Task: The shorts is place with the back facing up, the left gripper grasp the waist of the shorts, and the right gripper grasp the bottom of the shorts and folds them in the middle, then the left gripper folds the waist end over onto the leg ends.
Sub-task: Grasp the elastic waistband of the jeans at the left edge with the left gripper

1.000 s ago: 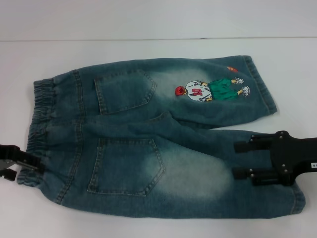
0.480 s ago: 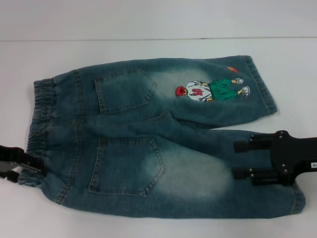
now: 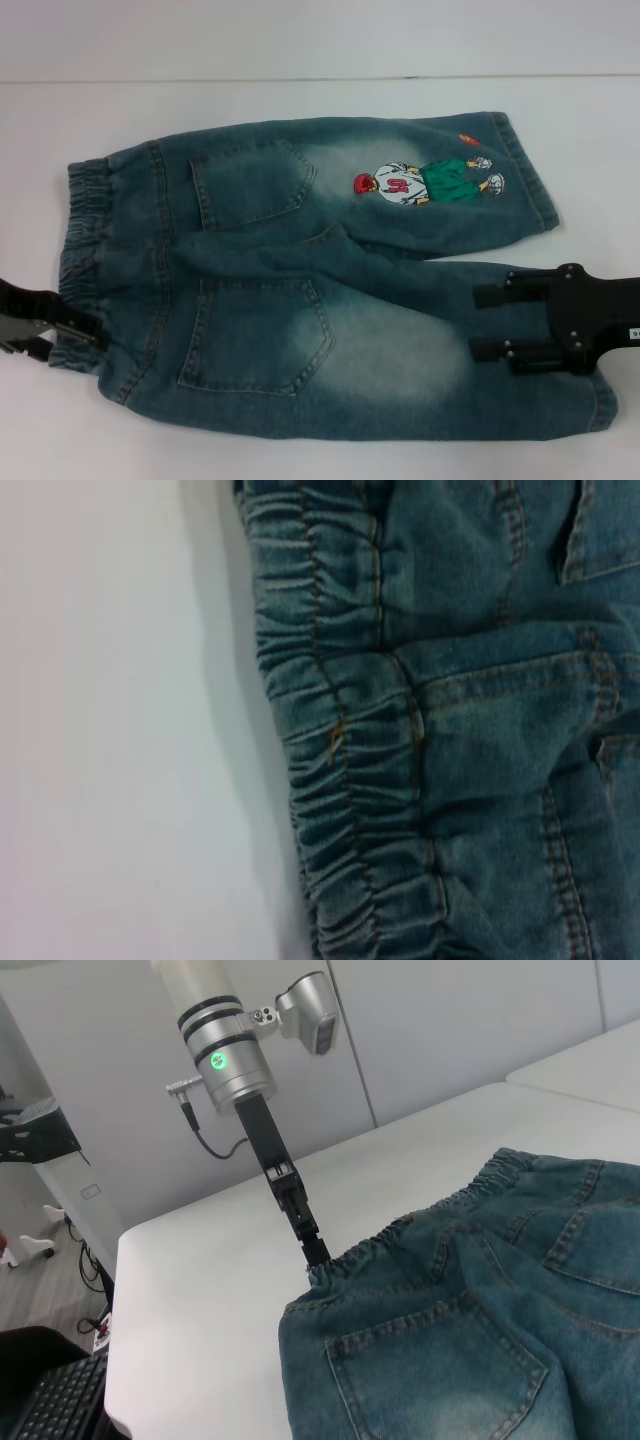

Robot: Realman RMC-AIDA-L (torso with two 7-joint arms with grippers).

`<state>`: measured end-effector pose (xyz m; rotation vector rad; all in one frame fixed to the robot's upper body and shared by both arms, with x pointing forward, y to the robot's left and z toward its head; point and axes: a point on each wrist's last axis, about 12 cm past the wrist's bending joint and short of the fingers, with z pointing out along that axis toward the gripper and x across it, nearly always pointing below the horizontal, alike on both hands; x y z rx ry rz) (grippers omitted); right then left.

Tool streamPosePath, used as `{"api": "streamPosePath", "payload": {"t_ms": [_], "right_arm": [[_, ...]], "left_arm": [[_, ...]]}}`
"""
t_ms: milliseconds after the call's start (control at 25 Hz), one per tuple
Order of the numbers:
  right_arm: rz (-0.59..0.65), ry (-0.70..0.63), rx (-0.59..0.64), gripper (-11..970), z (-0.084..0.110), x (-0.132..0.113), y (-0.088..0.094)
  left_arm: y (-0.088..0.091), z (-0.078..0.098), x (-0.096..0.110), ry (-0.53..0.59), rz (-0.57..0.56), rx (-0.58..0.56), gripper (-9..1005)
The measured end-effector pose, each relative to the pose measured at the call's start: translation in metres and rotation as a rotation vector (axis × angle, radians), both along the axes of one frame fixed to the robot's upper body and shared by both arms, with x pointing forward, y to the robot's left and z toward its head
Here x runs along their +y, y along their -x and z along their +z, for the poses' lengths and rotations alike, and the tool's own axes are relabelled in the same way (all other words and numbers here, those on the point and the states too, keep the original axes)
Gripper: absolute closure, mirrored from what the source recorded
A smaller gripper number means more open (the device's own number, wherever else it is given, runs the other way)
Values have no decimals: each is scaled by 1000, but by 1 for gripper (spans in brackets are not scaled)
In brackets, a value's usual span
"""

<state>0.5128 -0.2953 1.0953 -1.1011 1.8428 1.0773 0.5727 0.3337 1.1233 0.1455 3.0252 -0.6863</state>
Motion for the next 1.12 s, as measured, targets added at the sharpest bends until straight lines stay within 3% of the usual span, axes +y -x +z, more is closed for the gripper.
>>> {"api": "streamPosePath", "payload": {"t_ms": [760, 1120], "right_arm": [[3, 1, -11, 233, 0, 0, -1], [9, 1, -20, 234, 0, 1, -1]], "left_arm": [[-2, 2, 10, -56, 15, -3, 115], [-3, 2, 4, -48, 9, 3, 116]]}}
